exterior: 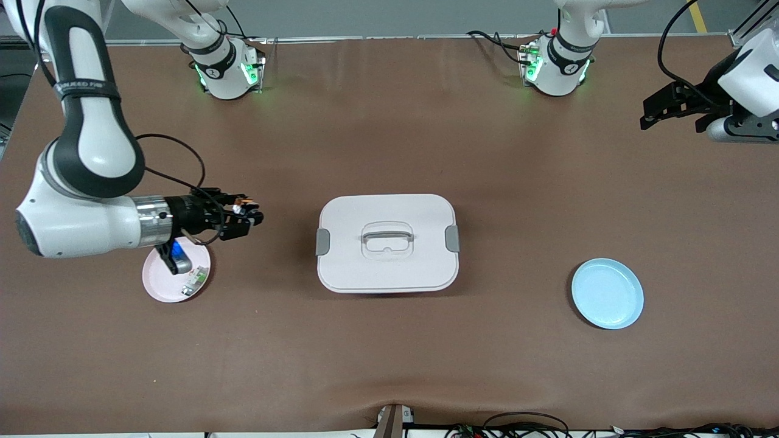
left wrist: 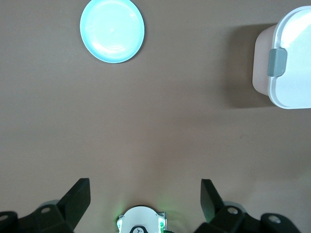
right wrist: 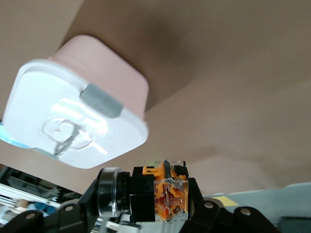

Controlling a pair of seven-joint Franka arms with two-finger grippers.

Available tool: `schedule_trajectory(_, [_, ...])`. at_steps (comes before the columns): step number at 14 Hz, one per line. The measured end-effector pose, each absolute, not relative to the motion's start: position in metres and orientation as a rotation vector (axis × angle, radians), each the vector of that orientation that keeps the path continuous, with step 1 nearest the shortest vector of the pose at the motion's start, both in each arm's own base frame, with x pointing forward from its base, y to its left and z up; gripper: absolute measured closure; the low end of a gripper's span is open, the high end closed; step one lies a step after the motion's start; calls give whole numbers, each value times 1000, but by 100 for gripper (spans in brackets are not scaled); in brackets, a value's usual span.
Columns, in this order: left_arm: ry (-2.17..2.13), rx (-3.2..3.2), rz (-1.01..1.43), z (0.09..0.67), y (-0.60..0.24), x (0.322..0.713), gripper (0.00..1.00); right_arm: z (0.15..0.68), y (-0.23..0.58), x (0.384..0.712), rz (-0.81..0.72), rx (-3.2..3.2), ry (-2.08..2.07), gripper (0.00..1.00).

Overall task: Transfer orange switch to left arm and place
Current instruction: 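Lift the switch with the right gripper and carry it over the box, then hold the switch above the box while the left gripper reaches it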

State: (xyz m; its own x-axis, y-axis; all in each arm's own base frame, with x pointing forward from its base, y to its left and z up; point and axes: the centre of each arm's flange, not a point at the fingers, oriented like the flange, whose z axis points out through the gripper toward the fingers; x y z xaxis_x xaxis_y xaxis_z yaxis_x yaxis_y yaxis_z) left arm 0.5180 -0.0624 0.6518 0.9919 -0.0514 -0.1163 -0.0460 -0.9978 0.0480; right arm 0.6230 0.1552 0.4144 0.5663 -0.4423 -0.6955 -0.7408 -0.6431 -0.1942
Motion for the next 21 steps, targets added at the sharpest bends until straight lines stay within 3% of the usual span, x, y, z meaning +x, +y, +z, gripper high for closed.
schedule_trajectory(3, [-86, 3060, -184, 652, -67, 518, 0, 432, 193, 625, 888, -2155, 1091, 27])
schedule_trajectory(12, [-245, 2954, -191, 646, -128, 516, 0, 457, 351, 595, 757, -1972, 1444, 27])
schedule_trajectory(21, [-263, 2736, -137, 626, -179, 539, 0, 466, 398, 581, 767, -1771, 1499, 27])
